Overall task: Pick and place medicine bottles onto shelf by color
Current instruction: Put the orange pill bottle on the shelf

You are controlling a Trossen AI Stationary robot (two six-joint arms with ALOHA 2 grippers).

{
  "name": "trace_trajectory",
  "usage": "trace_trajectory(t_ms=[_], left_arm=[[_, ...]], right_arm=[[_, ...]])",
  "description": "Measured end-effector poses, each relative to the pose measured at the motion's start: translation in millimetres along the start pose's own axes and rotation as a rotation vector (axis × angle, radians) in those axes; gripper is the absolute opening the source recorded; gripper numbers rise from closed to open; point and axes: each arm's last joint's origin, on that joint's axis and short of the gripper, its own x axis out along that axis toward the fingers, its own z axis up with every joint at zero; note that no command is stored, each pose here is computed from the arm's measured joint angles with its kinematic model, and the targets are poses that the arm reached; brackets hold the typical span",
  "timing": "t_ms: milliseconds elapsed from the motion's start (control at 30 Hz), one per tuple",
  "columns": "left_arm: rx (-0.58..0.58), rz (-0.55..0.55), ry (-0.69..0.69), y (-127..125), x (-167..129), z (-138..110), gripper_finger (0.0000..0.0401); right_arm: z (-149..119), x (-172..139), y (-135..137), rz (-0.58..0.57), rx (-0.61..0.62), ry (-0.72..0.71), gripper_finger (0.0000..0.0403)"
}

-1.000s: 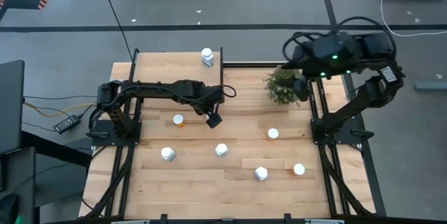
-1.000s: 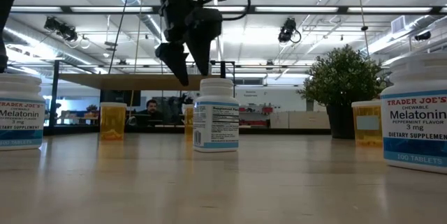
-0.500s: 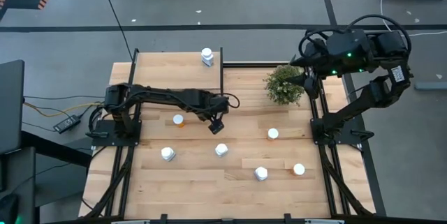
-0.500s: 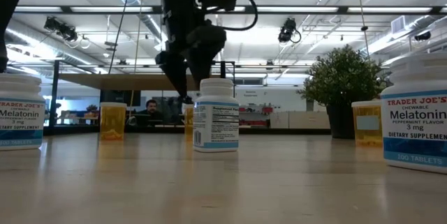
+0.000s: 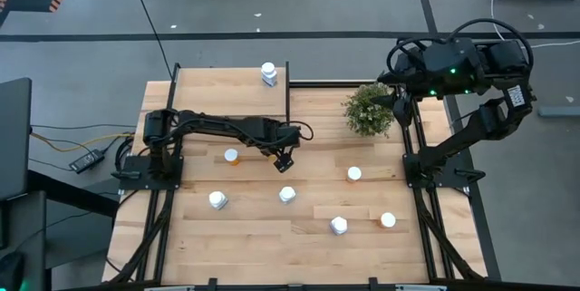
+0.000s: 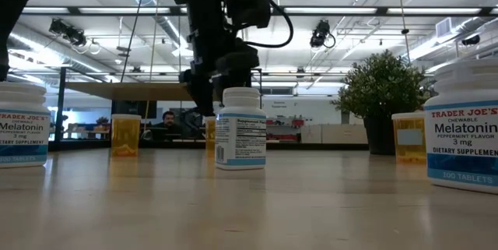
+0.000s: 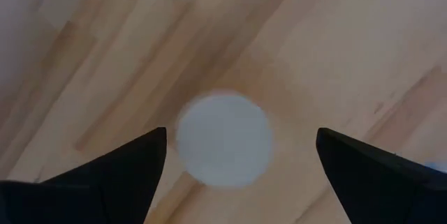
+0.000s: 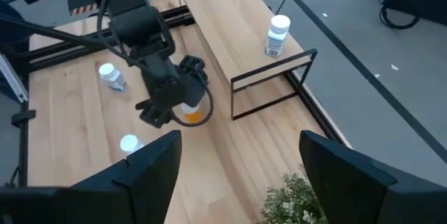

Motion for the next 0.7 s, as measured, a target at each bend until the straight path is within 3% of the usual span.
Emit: trace_trajectory(t_ms=[700], left_arm=[[0.031,-0.005,0.013,7.8,5.1,4.8,0.0313]], right_arm=[[0.5,0.1,-1.5,-0.053,-0.066,-0.014,0.0298]])
